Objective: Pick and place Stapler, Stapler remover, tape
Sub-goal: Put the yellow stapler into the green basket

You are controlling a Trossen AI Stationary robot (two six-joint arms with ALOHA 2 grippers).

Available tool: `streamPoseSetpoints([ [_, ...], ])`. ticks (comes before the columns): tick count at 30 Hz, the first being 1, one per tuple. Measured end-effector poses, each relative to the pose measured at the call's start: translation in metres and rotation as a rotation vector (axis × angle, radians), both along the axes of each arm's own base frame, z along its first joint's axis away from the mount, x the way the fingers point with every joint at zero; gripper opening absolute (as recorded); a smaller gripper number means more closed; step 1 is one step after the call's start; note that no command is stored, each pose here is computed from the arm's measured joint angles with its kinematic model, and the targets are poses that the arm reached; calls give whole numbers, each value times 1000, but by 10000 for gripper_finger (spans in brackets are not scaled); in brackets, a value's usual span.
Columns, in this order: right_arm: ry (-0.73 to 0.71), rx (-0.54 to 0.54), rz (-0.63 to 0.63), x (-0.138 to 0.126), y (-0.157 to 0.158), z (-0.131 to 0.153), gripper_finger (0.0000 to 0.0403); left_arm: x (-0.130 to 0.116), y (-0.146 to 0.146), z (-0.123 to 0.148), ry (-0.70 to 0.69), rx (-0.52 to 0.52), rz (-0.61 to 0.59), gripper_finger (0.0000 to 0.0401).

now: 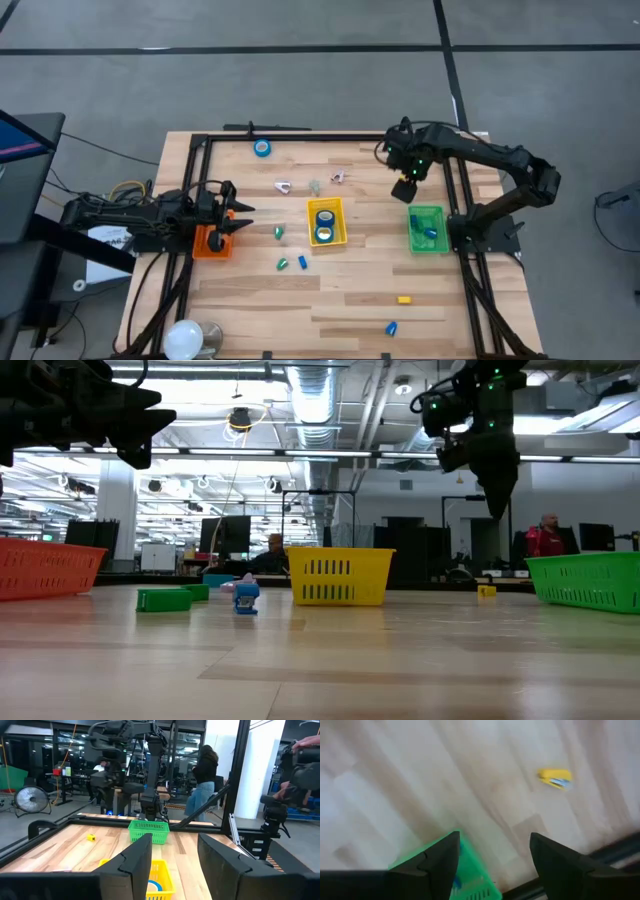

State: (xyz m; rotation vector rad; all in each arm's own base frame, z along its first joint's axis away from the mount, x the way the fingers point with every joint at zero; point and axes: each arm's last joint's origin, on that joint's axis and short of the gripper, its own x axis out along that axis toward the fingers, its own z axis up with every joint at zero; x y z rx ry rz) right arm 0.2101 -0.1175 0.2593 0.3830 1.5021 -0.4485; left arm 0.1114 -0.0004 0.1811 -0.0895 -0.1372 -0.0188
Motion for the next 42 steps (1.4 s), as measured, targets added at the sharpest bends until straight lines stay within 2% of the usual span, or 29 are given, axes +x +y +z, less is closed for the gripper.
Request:
streamPoseSetpoints([
  [5,-29,-23,-103,-6,-20,-2,232,0,0,0,0,0,0,150],
  [11,-44,-45,-31,-8,-27,-3,233,0,0,0,0,0,0,150],
  [19,-19,-165,-73,-1,-38,-8,233,0,0,0,0,0,0,150],
  [22,-3,-161,-66,2,-41,-14,237,0,0,0,0,0,0,150],
  [27,16,-146,-37,9,-45,-24,265,0,0,0,0,0,0,150],
  [42,56,-124,-63,21,-70,-60,377,0,0,0,0,0,0,150],
])
